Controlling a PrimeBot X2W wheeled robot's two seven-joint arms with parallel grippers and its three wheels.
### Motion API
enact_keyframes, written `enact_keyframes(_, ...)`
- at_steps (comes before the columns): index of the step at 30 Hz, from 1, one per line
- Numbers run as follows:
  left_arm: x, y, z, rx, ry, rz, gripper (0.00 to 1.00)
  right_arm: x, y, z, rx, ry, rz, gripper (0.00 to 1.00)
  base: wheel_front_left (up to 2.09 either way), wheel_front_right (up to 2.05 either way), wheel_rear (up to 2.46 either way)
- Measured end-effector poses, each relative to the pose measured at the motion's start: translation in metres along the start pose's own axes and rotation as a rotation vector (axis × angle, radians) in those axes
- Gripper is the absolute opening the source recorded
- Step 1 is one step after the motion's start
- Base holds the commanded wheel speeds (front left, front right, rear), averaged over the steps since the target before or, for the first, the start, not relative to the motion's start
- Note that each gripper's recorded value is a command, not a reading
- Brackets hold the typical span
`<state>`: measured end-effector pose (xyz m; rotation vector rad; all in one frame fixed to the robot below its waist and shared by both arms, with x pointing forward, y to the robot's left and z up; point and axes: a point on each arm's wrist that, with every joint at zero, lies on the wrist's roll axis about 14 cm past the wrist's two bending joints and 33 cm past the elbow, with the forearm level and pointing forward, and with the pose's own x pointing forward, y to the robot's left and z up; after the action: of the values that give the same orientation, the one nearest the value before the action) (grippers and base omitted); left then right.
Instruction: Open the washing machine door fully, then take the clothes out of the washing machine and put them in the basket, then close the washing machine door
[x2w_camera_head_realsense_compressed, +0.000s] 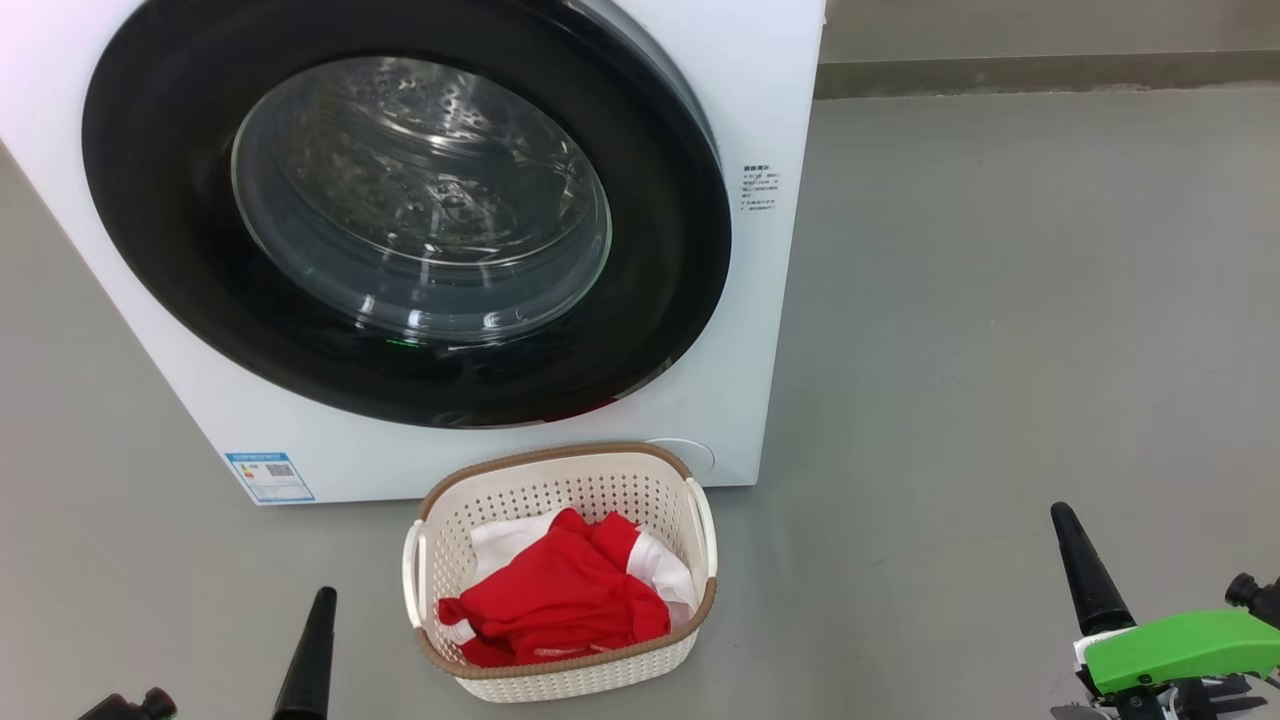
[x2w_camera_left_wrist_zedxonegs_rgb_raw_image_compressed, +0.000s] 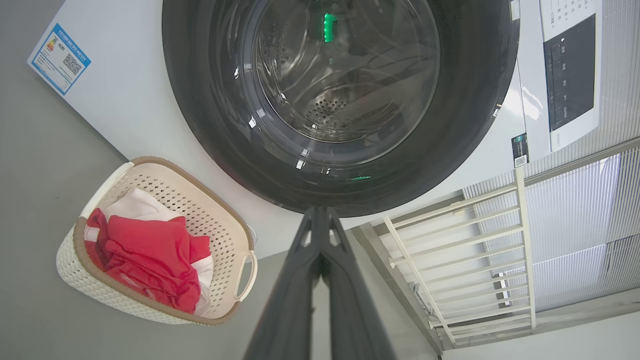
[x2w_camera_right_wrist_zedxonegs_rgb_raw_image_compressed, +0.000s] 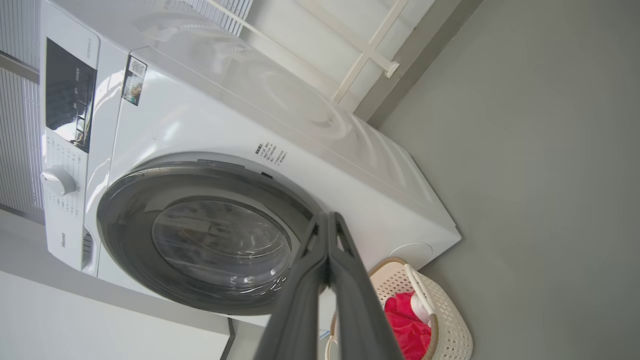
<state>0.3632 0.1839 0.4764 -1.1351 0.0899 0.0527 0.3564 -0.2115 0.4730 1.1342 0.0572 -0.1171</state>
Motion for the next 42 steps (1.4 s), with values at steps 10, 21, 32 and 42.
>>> enact_keyframes(10,0.005,-0.001,0.002,-0.110,0.004,-0.003,0.00,0.006,0.005,-0.001,0.105,0.009,0.011,0.00,0.00,0.00,0.00)
enact_keyframes(21,0.006,0.000,0.002,-0.228,0.011,-0.001,0.00,0.008,0.003,-0.001,0.221,0.017,0.007,0.00,0.00,0.00,0.00)
enact_keyframes(32,0.010,-0.002,0.004,-0.345,0.013,-0.011,0.00,0.014,0.008,-0.002,0.339,0.027,0.022,0.00,0.00,0.00,0.00)
enact_keyframes(42,0.014,-0.006,0.006,-0.436,0.021,-0.029,0.00,0.018,0.014,-0.002,0.437,0.035,0.041,0.00,0.00,0.00,0.00)
